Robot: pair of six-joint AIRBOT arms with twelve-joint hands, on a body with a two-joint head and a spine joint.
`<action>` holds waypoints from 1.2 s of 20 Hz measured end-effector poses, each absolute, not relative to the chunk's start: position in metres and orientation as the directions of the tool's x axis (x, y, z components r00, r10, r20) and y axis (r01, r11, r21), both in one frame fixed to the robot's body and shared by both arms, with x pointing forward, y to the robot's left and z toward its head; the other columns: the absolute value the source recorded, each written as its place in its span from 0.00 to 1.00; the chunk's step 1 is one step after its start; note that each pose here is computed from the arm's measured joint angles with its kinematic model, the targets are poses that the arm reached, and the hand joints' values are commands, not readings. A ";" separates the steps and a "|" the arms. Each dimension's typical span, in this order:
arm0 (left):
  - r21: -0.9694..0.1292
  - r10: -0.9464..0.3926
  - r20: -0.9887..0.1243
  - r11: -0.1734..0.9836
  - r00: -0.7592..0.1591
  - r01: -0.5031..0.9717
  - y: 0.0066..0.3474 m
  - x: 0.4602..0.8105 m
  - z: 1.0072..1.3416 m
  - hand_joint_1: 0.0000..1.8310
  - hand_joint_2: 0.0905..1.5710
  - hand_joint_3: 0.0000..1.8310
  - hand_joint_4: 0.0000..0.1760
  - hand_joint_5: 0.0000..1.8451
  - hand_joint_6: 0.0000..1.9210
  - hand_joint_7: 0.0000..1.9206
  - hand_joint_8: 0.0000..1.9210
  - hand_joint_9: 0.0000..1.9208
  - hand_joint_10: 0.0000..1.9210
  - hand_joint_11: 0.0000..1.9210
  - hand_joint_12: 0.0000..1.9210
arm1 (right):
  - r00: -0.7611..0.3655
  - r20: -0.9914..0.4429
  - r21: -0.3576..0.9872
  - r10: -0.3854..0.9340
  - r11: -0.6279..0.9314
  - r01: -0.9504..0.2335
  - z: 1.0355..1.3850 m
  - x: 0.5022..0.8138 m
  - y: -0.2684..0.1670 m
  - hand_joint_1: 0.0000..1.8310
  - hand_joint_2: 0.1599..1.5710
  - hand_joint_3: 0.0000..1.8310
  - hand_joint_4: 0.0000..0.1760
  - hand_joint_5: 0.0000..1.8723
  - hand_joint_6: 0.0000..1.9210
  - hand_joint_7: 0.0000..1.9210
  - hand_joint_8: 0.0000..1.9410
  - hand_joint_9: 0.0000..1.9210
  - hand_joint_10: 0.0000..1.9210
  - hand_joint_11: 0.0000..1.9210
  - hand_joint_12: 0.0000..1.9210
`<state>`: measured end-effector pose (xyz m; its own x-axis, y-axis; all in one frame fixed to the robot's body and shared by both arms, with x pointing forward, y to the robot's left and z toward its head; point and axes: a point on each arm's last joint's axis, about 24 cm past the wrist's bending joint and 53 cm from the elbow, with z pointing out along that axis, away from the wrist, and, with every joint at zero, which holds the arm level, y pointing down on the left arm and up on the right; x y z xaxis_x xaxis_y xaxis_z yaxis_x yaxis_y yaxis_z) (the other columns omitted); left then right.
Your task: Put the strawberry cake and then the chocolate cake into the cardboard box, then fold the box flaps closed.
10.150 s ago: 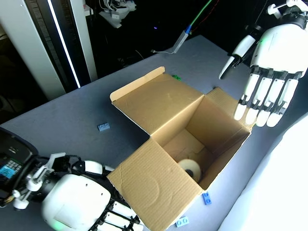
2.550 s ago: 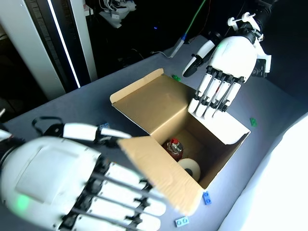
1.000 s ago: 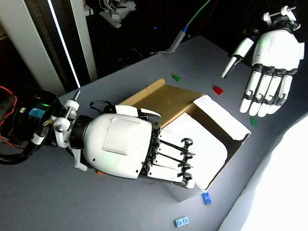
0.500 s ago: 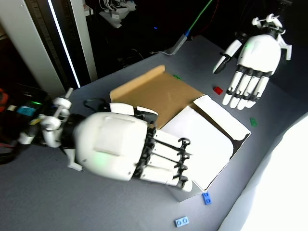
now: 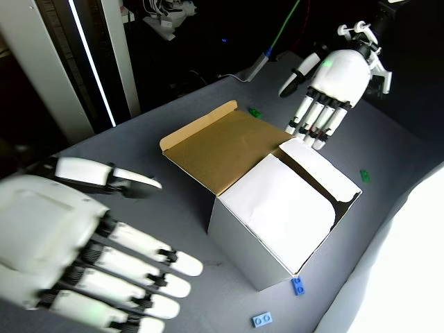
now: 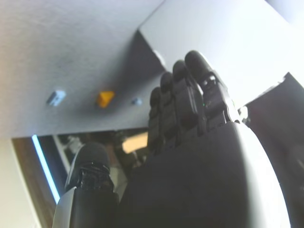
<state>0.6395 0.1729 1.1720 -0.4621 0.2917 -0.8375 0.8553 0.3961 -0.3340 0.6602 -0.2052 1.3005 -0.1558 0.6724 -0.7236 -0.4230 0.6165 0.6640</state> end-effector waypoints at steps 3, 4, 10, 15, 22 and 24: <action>-0.347 0.326 -0.823 0.361 -0.465 0.866 0.165 0.622 1.161 0.00 0.81 0.00 0.02 0.12 0.00 0.16 0.00 0.16 0.00 0.00 0.53 | -0.161 -0.740 0.657 0.653 0.651 -0.381 1.292 0.657 -0.220 0.00 0.74 0.00 0.00 0.12 0.00 0.17 0.00 0.16 0.00 0.00 0.34; -0.362 0.326 -0.819 0.347 -0.473 0.865 0.162 0.615 1.160 0.00 0.82 0.00 0.00 0.13 0.00 0.16 0.00 0.16 0.00 0.00 0.54 | -0.170 -0.741 0.661 0.650 0.659 -0.359 1.286 0.658 -0.224 0.00 0.74 0.00 0.00 0.12 0.00 0.16 0.00 0.15 0.00 0.00 0.34; -0.391 0.343 -0.814 0.274 -0.469 0.879 0.139 0.583 1.160 0.00 0.81 0.00 0.00 0.13 0.00 0.15 0.00 0.16 0.00 0.00 0.53 | -0.178 -0.758 0.644 0.627 0.677 -0.356 1.281 0.658 -0.223 0.00 0.73 0.00 0.00 0.13 0.00 0.16 0.00 0.16 0.00 0.00 0.39; -0.408 0.357 -0.811 0.220 -0.463 0.886 0.119 0.558 1.159 0.00 0.81 0.00 0.00 0.13 0.00 0.16 0.00 0.16 0.00 0.00 0.54 | -0.180 -0.762 0.639 0.622 0.677 -0.364 1.281 0.657 -0.219 0.00 0.73 0.00 0.00 0.12 0.00 0.16 0.00 0.16 0.00 0.00 0.40; -0.425 0.329 -0.817 0.209 -0.473 0.881 0.107 0.549 1.170 0.00 0.81 0.00 0.00 0.13 0.00 0.15 0.00 0.16 0.00 0.00 0.53 | -0.168 -0.762 0.636 0.625 0.675 -0.372 1.284 0.656 -0.219 0.00 0.73 0.00 0.00 0.12 0.00 0.16 0.00 0.15 0.00 0.00 0.36; -0.426 0.317 -0.823 0.203 -0.470 0.882 0.107 0.551 1.179 0.00 0.81 0.00 0.00 0.13 0.00 0.16 0.00 0.16 0.00 0.00 0.53 | -0.167 -0.762 0.636 0.626 0.675 -0.373 1.285 0.656 -0.219 0.00 0.73 0.00 0.00 0.14 0.01 0.17 0.00 0.16 0.00 0.00 0.39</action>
<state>0.5514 0.1070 1.1793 -0.4705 0.3170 -0.8235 0.8818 0.2031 -0.4256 0.6563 -0.2195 1.2846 -0.1669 0.6255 -0.7621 -0.3731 0.6754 0.6361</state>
